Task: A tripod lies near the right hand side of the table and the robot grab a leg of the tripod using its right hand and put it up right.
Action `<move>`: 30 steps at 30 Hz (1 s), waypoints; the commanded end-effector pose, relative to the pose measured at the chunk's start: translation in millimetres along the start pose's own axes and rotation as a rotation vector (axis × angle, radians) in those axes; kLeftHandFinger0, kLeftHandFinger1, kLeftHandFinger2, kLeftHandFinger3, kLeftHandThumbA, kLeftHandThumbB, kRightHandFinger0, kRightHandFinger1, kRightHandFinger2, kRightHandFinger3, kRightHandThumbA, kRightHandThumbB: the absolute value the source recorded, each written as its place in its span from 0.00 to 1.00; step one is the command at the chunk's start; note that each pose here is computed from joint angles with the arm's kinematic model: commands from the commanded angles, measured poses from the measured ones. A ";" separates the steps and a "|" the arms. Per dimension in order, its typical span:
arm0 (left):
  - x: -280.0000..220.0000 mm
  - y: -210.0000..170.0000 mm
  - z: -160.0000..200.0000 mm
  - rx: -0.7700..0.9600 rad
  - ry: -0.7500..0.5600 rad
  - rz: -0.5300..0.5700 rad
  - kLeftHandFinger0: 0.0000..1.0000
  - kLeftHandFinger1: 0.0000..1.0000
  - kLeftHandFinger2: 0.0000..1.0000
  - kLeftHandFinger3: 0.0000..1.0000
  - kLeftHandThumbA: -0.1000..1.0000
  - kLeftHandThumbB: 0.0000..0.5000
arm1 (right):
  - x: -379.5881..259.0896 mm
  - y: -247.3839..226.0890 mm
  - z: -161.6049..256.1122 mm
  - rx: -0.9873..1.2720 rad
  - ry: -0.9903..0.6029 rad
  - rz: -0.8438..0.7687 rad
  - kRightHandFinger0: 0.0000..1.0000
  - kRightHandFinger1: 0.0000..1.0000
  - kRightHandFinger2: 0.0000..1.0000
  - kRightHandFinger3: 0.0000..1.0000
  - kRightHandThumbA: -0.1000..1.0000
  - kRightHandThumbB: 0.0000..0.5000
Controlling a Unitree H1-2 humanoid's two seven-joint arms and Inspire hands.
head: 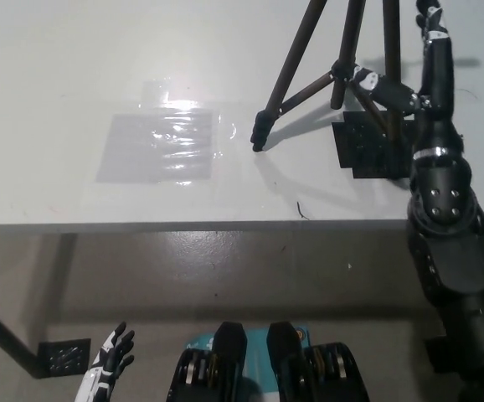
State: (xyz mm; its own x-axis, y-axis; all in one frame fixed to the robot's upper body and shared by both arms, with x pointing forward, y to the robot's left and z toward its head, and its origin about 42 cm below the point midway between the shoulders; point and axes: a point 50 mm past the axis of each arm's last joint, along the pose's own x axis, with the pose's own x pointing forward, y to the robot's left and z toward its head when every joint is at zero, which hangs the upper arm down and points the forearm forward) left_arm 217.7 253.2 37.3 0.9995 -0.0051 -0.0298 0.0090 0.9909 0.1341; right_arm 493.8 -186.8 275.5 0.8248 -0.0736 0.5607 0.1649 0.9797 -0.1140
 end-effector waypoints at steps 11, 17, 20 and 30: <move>-4.6 5.9 8.0 -0.036 -0.071 -0.002 1.00 1.00 1.00 1.00 1.00 0.22 | -231.4 -40.7 212.7 0.247 -0.706 0.232 1.00 1.00 1.00 1.00 0.77 0.93; -7.8 2.5 11.2 -0.047 -0.084 -0.034 1.00 1.00 1.00 1.00 1.00 0.25 | -282.3 -29.3 151.6 0.144 -0.382 0.283 1.00 1.00 1.00 1.00 1.00 0.89; -10.8 3.4 13.5 -0.043 -0.092 -0.049 1.00 1.00 1.00 1.00 1.00 0.33 | -306.7 -23.3 103.5 0.117 -0.175 0.318 1.00 1.00 1.00 1.00 1.00 0.86; 4.7 3.3 30.9 -0.060 -0.125 -0.069 1.00 1.00 1.00 1.00 1.00 0.39 | -325.7 -11.6 8.3 0.242 0.290 0.257 1.00 1.00 1.00 1.00 1.00 0.86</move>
State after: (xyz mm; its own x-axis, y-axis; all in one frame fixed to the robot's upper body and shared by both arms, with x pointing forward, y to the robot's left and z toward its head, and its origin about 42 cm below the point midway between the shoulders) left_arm 212.3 254.1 49.7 0.9985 -0.0535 0.0111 0.0521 0.9936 0.1000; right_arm 196.6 -179.5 96.7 0.9488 0.1531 0.2762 -0.1184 0.9833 -0.1383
